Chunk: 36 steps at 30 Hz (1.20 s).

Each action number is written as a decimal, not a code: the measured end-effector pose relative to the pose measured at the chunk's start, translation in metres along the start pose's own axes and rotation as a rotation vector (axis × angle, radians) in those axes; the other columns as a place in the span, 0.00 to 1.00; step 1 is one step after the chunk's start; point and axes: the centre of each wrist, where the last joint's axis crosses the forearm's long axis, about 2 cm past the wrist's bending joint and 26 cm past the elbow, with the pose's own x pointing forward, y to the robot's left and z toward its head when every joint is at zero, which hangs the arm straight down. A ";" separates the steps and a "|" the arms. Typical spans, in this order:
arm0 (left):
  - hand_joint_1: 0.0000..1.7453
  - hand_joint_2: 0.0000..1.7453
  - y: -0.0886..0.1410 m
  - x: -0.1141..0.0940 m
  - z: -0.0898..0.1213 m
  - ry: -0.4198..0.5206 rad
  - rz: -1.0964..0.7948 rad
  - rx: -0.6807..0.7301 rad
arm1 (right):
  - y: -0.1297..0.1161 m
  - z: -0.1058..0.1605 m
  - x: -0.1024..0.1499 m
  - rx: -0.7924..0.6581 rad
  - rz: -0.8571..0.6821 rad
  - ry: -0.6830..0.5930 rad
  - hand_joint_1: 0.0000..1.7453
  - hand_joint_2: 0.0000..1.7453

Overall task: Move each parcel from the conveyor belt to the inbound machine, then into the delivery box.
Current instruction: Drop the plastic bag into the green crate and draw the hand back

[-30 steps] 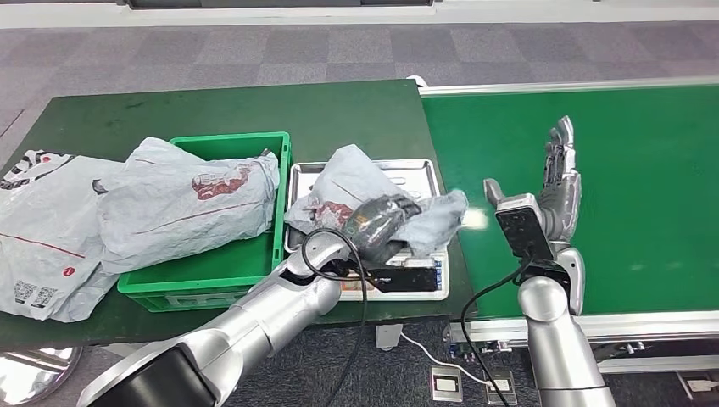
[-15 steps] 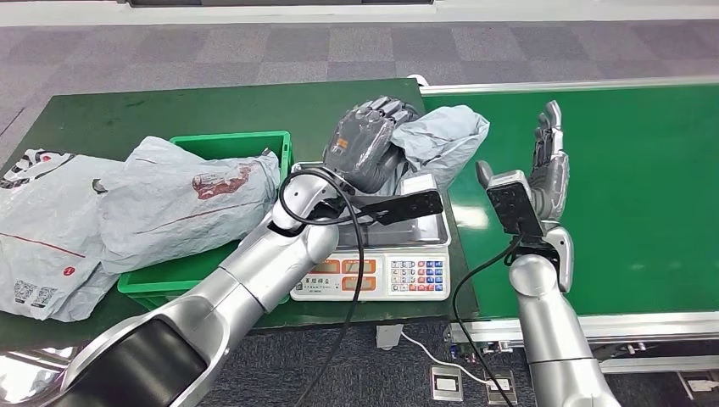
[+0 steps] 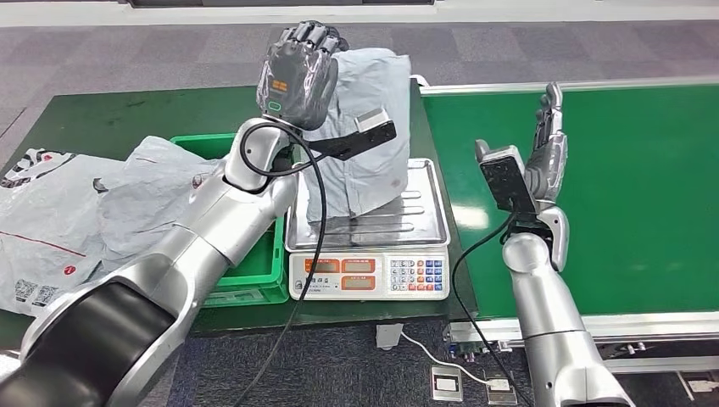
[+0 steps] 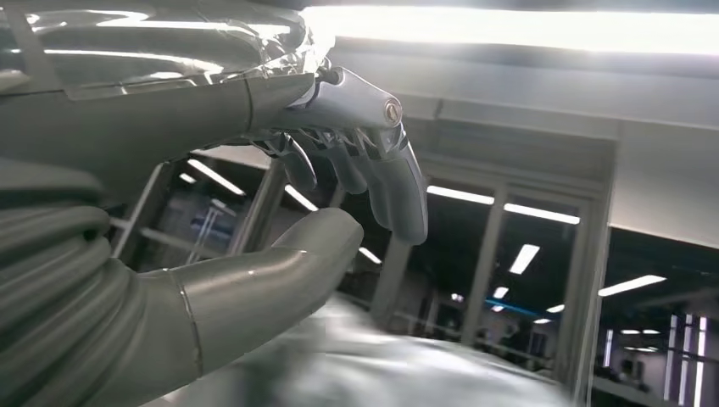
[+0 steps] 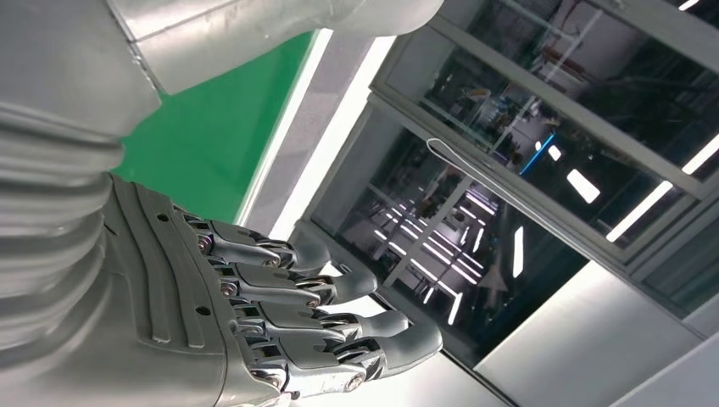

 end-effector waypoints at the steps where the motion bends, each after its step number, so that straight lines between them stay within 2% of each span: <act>1: 1.00 1.00 0.000 -0.004 0.000 0.015 0.000 -0.002 | 0.000 0.000 0.000 0.001 0.000 0.002 0.00 1.00; 8: 1.00 1.00 0.000 -0.032 0.002 0.105 0.005 -0.011 | 0.001 0.001 0.000 0.004 0.000 0.005 0.00 1.00; 20: 1.00 1.00 0.000 -0.048 0.004 0.159 0.010 -0.019 | 0.001 0.001 -0.001 0.004 0.000 0.004 0.00 1.00; 26: 1.00 1.00 0.009 -0.081 0.002 0.241 0.033 0.016 | -0.003 0.004 -0.012 0.002 0.003 0.002 0.00 1.00; 31: 1.00 1.00 0.014 -0.114 0.009 0.333 0.109 0.054 | -0.011 0.008 -0.024 -0.013 0.010 0.008 0.00 1.00; 35: 0.00 1.00 0.013 -0.141 0.021 0.402 0.156 0.053 | -0.021 0.019 -0.036 -0.017 0.032 0.031 0.00 1.00; 36: 0.00 1.00 0.011 -0.146 0.026 0.415 0.175 0.043 | -0.024 0.022 -0.039 -0.017 0.039 0.035 0.00 1.00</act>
